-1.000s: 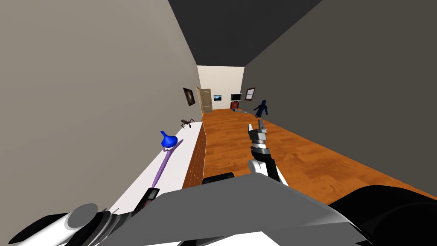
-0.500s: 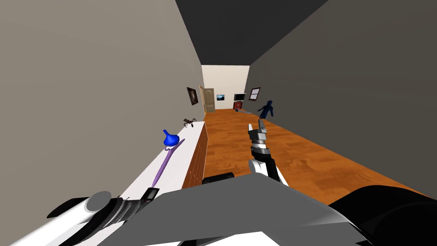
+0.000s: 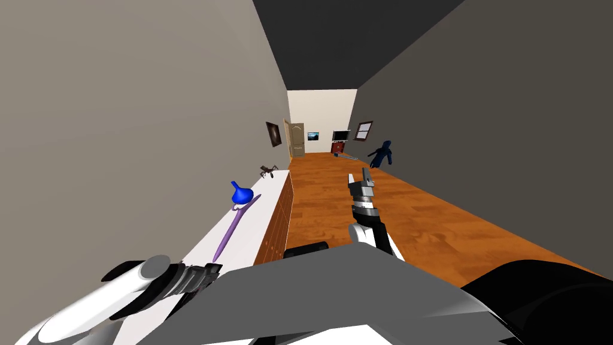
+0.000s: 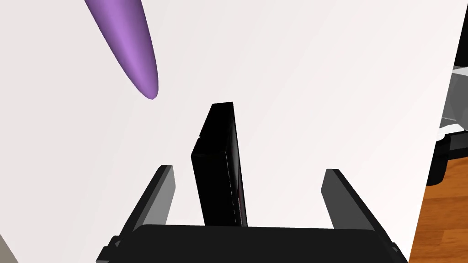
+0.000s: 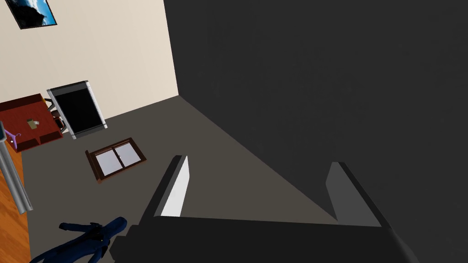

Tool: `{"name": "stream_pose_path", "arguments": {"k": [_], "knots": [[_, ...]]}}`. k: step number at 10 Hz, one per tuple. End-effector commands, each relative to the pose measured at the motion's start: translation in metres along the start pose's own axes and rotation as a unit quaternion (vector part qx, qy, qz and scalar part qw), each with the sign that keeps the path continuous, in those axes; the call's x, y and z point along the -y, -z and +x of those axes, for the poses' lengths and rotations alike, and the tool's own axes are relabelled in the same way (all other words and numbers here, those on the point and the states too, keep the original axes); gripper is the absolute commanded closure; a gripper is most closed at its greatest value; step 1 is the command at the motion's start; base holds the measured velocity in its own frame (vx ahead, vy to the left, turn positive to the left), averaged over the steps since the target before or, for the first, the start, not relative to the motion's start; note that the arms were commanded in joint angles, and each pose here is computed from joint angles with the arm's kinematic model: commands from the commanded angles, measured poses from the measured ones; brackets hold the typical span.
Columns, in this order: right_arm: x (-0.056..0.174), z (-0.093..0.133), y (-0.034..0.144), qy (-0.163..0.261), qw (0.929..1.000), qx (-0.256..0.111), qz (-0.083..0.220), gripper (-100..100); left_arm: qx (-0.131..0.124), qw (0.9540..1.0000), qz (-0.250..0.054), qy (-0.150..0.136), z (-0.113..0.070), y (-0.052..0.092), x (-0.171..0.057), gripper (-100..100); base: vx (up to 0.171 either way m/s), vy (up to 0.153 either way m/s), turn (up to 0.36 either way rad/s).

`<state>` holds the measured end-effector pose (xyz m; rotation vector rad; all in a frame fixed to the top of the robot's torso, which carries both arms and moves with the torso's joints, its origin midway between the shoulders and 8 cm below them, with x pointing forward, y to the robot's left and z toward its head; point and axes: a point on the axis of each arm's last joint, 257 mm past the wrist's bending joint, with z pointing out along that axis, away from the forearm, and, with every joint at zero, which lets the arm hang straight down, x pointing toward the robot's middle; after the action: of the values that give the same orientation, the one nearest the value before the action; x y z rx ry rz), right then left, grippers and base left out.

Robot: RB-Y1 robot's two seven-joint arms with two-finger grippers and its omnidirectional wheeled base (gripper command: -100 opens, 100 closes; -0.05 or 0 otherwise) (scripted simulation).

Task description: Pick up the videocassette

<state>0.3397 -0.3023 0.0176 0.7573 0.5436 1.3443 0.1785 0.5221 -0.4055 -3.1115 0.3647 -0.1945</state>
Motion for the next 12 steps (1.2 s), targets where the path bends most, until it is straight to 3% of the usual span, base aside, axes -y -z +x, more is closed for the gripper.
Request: {"name": "stream_pose_path", "arguments": {"k": [1,2,3,4,8,9,10,12], "knots": [[0.0,0.0,0.0,0.0,1.0,0.0,0.0,0,0.011,0.9998,-0.014,0.011,-0.01,-0.01,-0.004,-100,-0.011,0.004,-0.005],[0.0,0.0,0.0,0.0,1.0,0.0,0.0,0,0.015,0.9996,-0.019,0.015,-0.014,-0.013,-0.005,-100,-0.011,0.006,0.002],[0.0,0.0,0.0,0.0,1.0,0.0,0.0,0,-0.017,0.9991,-0.011,-0.036,0.025,-0.009,0.003,-100,0.073,-0.06,0.309],[0.0,0.0,0.0,0.0,1.0,0.0,0.0,0,-0.018,0.9984,-0.006,-0.053,0.035,-0.008,0.008,-100,0.094,-0.088,0.268],[0.0,0.0,0.0,0.0,1.0,0.0,0.0,0,0.006,0.9989,-0.036,-0.028,0.009,-0.027,0.0,-100,0.01,-0.008,-0.008],[0.0,0.0,0.0,0.0,1.0,0.0,0.0,0,-0.023,0.9965,-0.023,-0.077,0.046,-0.02,0.013,-100,0.052,-0.053,0.333],[0.0,0.0,0.0,0.0,1.0,0.0,0.0,0,-0.015,0.9959,-0.028,-0.085,0.045,-0.025,0.013,-100,0.08,-0.083,0.202],[0.0,0.0,0.0,0.0,1.0,0.0,0.0,0,0.002,0.9967,-0.047,-0.066,0.027,-0.037,0.008,-100,0.042,-0.033,0.003]]}}
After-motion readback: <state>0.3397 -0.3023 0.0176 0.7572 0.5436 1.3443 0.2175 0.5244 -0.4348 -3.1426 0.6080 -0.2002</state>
